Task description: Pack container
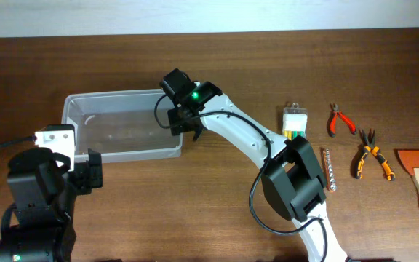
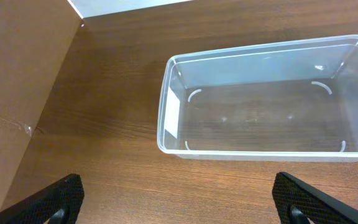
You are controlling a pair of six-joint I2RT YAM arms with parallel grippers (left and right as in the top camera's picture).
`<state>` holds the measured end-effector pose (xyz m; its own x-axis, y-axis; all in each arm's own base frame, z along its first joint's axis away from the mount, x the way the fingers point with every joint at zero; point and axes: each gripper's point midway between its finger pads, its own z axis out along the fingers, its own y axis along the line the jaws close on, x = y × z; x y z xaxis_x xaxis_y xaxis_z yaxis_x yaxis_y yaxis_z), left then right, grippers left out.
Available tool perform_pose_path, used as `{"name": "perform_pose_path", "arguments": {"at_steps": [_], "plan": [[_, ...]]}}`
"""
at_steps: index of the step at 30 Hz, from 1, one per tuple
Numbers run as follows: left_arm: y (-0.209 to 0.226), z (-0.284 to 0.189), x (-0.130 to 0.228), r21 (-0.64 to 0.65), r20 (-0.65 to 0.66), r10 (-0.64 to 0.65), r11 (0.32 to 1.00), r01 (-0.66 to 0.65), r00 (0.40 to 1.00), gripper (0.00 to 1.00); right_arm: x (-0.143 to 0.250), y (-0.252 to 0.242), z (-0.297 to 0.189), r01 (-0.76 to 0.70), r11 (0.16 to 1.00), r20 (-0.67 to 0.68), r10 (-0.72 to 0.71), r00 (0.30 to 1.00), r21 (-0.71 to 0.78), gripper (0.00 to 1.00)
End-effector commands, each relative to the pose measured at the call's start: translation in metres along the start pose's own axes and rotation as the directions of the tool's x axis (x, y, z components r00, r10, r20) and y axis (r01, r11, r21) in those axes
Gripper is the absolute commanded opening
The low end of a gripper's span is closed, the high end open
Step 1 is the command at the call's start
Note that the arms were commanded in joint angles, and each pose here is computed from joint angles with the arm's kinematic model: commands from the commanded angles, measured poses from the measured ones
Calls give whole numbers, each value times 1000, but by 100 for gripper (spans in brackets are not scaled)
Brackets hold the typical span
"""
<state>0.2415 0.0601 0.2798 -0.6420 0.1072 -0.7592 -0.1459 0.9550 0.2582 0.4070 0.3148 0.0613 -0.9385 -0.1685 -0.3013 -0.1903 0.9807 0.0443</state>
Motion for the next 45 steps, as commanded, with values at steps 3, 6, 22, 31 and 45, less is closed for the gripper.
{"name": "perform_pose_path", "arguments": {"at_steps": [3, 6, 22, 31, 45], "plan": [[6, -5, -5, -22, 15, -19, 1000, 19, 1000, 99, -7, -4, -1, -18, 1000, 23, 18, 1000, 18, 60], [6, -5, -5, -22, 15, -18, 1000, 19, 1000, 99, -10, -8, -2, -20, 999, 35, 19, 999, 40, 50], [6, -5, -5, -21, 15, -19, 1000, 19, 1000, 99, -12, -75, -4, -121, 985, -39, 127, 991, 120, 4], [6, -4, -5, -21, 13, -18, 1000, 18, 1000, 99, -17, -138, -29, -176, 974, -77, 188, 979, 141, 4], [1, 14, 0, -9, -53, -5, 1000, 5, 999, 99, 1, -211, -34, -48, 985, -215, 84, 973, 166, 4]]}}
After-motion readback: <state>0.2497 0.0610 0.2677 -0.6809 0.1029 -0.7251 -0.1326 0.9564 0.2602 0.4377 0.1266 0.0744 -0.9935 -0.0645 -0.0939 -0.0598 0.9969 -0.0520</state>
